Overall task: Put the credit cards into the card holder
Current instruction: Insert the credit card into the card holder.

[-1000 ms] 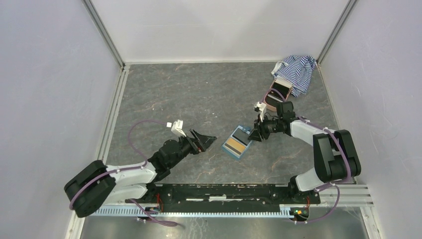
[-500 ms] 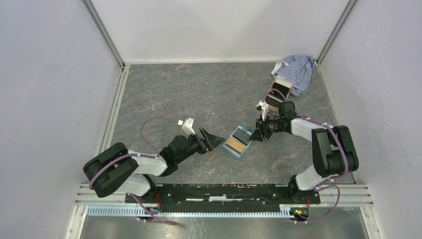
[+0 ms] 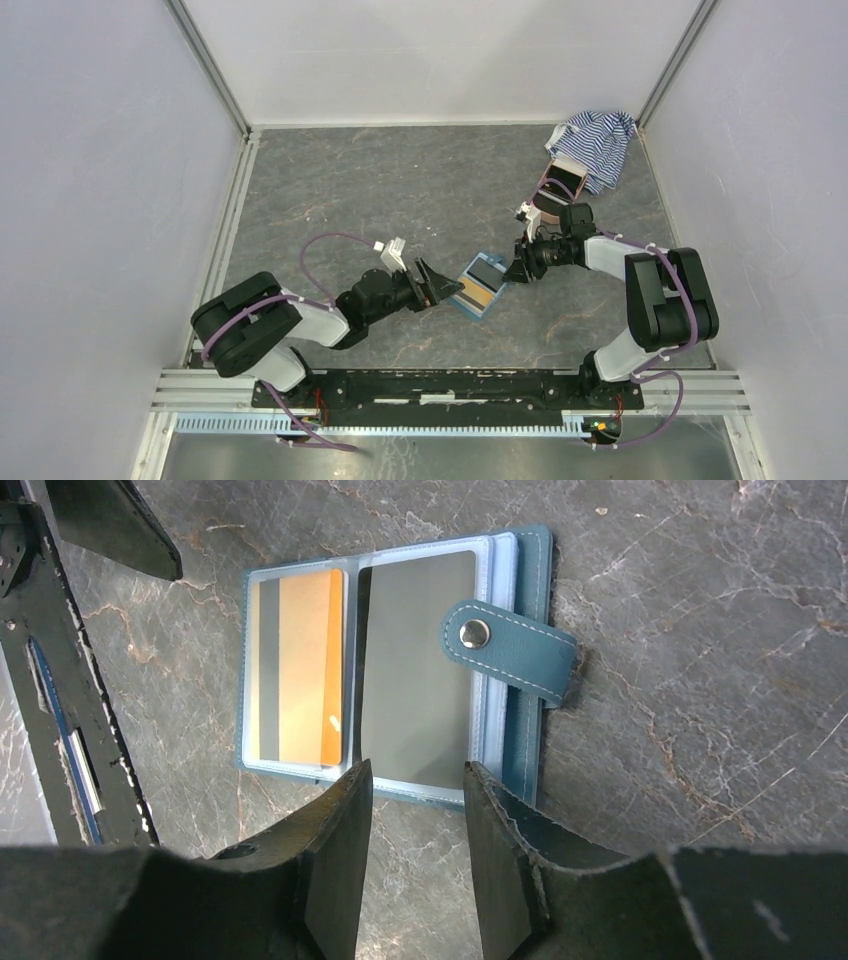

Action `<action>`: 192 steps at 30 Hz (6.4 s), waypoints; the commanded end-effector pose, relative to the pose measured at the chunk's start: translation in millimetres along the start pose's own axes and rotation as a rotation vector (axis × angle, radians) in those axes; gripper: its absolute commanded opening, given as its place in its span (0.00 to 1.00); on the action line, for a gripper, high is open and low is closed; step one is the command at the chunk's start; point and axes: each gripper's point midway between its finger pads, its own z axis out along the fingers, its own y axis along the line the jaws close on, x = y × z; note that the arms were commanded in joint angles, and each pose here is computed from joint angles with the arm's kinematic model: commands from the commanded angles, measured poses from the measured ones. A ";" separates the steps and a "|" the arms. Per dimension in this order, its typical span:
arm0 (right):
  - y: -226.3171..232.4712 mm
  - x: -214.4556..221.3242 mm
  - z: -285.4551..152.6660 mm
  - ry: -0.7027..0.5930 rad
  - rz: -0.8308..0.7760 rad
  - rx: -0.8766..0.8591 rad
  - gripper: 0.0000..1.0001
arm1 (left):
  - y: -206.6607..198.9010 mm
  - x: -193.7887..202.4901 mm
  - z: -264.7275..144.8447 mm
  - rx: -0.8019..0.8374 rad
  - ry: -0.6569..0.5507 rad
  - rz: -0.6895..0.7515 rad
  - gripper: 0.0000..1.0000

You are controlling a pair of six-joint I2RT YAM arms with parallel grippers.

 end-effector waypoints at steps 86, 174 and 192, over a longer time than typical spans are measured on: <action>1.1 -13.2 -1.3 -0.031 0.000 0.013 0.49 | -29.0 -5.4 43.2 -0.115 0.098 0.045 0.88; 6.2 -12.9 -5.2 -0.023 -0.007 -0.014 0.48 | 61.1 11.7 88.4 -0.310 0.177 -0.060 0.56; 6.7 1.2 3.8 0.011 0.079 -0.059 0.48 | 60.3 12.4 88.8 -0.302 0.182 -0.062 0.56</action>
